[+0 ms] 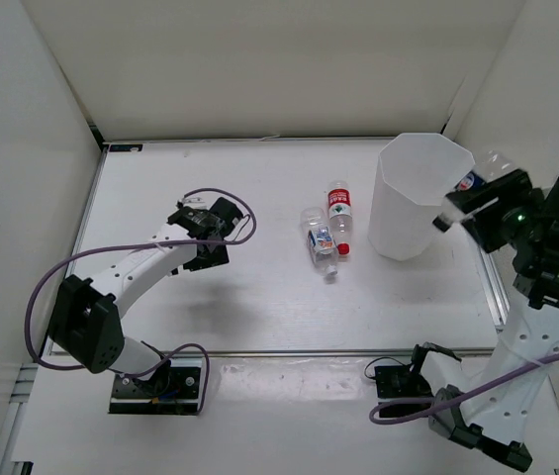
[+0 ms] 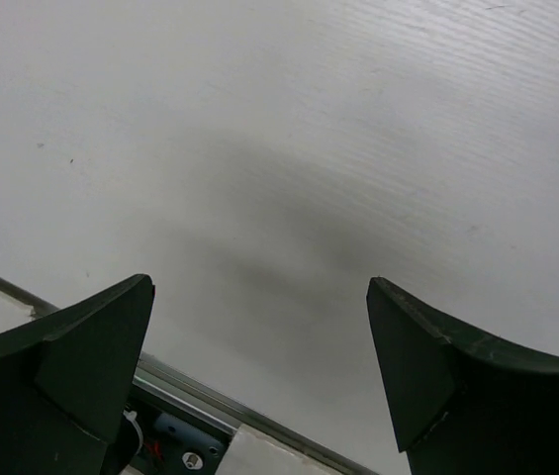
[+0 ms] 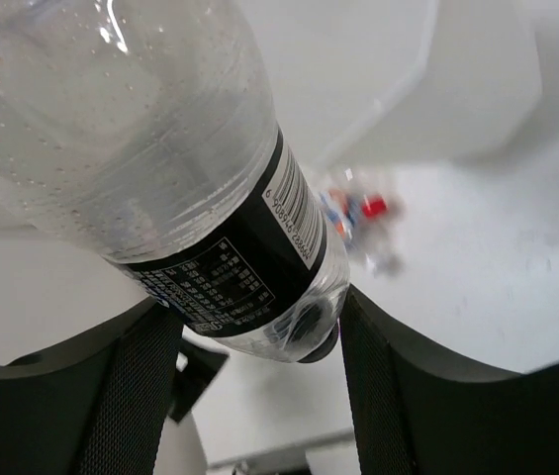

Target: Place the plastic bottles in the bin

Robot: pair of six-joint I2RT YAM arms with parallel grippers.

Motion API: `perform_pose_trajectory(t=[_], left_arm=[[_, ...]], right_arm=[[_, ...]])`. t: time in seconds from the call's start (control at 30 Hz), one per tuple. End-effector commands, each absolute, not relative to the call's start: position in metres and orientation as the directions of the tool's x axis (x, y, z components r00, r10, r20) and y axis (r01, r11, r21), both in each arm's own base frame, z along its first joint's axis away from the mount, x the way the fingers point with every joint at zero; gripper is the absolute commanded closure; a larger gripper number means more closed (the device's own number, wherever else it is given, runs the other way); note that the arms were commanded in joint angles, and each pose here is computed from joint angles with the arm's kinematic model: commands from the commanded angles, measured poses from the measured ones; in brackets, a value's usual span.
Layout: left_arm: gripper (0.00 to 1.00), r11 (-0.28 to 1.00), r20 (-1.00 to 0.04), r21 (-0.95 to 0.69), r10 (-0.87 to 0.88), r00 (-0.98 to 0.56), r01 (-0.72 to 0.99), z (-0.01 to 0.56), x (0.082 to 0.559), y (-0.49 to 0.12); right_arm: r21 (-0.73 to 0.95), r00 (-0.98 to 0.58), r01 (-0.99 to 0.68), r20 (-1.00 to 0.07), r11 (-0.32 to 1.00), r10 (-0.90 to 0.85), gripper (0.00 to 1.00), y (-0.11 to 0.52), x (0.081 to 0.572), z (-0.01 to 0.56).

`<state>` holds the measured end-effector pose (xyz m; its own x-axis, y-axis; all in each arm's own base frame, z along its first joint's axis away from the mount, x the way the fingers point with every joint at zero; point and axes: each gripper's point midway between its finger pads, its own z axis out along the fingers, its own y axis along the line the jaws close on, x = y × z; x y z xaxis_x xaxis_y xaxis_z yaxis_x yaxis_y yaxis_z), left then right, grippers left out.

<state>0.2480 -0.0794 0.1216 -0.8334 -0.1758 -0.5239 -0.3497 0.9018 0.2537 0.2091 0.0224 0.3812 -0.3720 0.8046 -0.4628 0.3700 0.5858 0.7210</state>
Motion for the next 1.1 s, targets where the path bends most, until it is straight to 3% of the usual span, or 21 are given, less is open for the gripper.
perform_pose_trajectory(t=[0.0,0.2,0.3,0.4,0.53,0.6,0.73,0.83,0.9,1.07], left_arm=[[0.00,0.934,-0.524,0.164,-0.190,-0.830,-0.318,0.134,0.260,-0.100],[0.00,0.957,-0.501,0.113,-0.176,-0.847,-0.266,0.150,0.279,-0.128],[0.00,0.958,-0.513,0.098,-0.182,-0.839,-0.268,0.164,0.291,-0.137],[0.00,0.965,-0.522,-0.026,-0.237,-0.820,-0.262,0.197,0.315,-0.161],[0.00,0.972,-0.553,-0.172,-0.230,-0.801,-0.160,0.236,0.343,-0.197],[0.00,0.962,-0.558,-0.261,-0.221,-0.800,-0.084,0.255,0.353,-0.221],[0.00,0.945,-0.494,-0.327,-0.175,-0.851,-0.005,0.234,0.372,-0.255],[0.00,0.906,-0.410,-0.418,-0.122,-0.904,0.067,0.206,0.379,-0.289],[0.00,0.810,-0.355,-0.572,-0.099,-0.930,0.132,0.202,0.380,-0.323],[0.00,0.755,-0.415,-0.610,-0.047,-0.909,0.240,0.203,0.408,-0.373]], right_arm=[[0.702,-0.283,0.321,-0.569,0.636,0.772,0.99,-0.004,0.258,0.412],[0.643,-0.328,0.319,-0.615,0.696,0.718,0.99,-0.004,0.347,0.410],[0.602,-0.376,0.322,-0.626,0.730,0.683,0.89,0.011,0.376,0.398],[0.573,-0.461,0.385,-0.560,0.723,0.689,0.50,0.023,0.389,0.360],[0.537,-0.478,0.413,-0.560,0.736,0.677,0.00,0.026,0.386,0.346],[0.517,-0.463,0.383,-0.609,0.765,0.644,0.00,0.019,0.384,0.357],[0.516,-0.444,0.326,-0.656,0.792,0.610,0.00,0.018,0.365,0.378],[0.537,-0.474,0.296,-0.636,0.790,0.609,0.00,0.027,0.348,0.371],[0.558,-0.529,0.261,-0.600,0.788,0.600,0.00,0.042,0.343,0.356],[0.567,-0.555,0.218,-0.597,0.794,0.579,0.00,0.057,0.332,0.351]])
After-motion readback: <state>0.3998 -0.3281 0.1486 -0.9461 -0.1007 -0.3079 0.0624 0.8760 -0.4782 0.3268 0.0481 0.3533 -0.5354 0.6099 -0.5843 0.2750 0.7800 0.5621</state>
